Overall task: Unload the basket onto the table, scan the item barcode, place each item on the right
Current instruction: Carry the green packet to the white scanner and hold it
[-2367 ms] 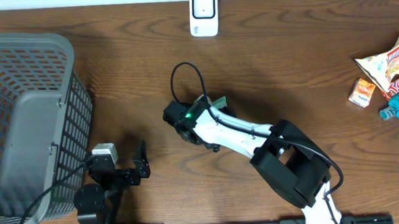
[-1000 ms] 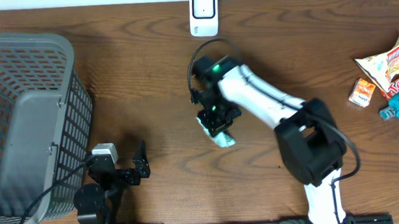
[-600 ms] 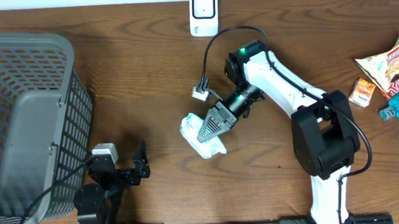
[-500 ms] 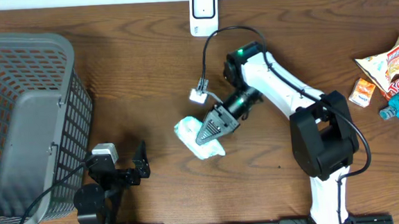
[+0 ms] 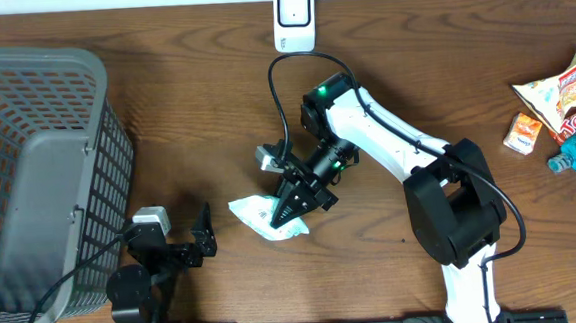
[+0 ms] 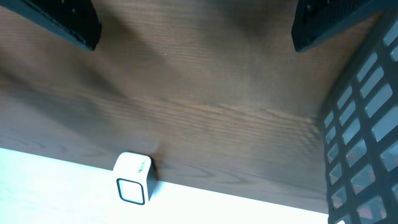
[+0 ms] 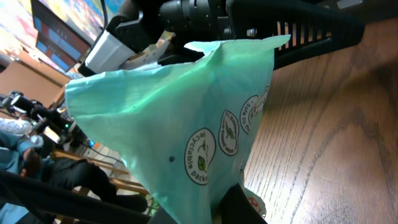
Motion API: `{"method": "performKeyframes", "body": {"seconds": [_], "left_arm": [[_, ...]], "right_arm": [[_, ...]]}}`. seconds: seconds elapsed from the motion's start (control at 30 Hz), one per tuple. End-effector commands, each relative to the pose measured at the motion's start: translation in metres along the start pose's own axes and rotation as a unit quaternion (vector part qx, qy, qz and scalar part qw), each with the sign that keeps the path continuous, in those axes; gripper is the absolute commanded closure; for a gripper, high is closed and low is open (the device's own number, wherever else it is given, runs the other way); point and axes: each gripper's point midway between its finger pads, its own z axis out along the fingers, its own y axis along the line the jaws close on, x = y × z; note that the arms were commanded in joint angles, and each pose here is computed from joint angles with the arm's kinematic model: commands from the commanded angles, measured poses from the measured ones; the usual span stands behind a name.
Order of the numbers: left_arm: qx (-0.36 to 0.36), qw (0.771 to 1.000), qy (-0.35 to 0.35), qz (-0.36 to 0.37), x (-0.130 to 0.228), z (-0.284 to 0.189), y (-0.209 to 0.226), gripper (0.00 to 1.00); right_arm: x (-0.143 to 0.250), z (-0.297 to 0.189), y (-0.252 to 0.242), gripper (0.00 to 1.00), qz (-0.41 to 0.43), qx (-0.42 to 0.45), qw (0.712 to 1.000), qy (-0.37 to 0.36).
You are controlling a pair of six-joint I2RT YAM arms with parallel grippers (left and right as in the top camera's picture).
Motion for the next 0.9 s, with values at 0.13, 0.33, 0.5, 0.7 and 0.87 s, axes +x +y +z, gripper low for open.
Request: {"method": "performKeyframes", "body": {"seconds": [0.13, 0.33, 0.5, 0.7, 0.87], "left_arm": [[0.003, 1.0, 0.018, -0.008, 0.012, 0.002, 0.0, 0.02], [0.003, 1.0, 0.018, -0.008, 0.012, 0.002, 0.0, 0.02], [0.003, 1.0, 0.018, -0.008, 0.012, 0.002, 0.0, 0.02], [0.003, 1.0, 0.018, -0.008, 0.012, 0.002, 0.0, 0.02], [0.003, 1.0, 0.018, -0.008, 0.012, 0.002, 0.0, 0.02]], "right_arm": [[-0.002, -0.002, 0.007, 0.99, 0.022, 0.005, 1.0, 0.007], [-0.003, -0.002, 0.008, 0.99, 0.05, 0.006, 0.999, 0.007], [-0.006, -0.004, 0.013, 0.99, 0.068, 0.009, 0.998, 0.006], [-0.012, -0.006, 0.021, 0.99, 0.078, 0.015, 0.997, 0.005], [-0.016, -0.009, 0.026, 0.99, 0.091, 0.02, 0.996, 0.001]]}}
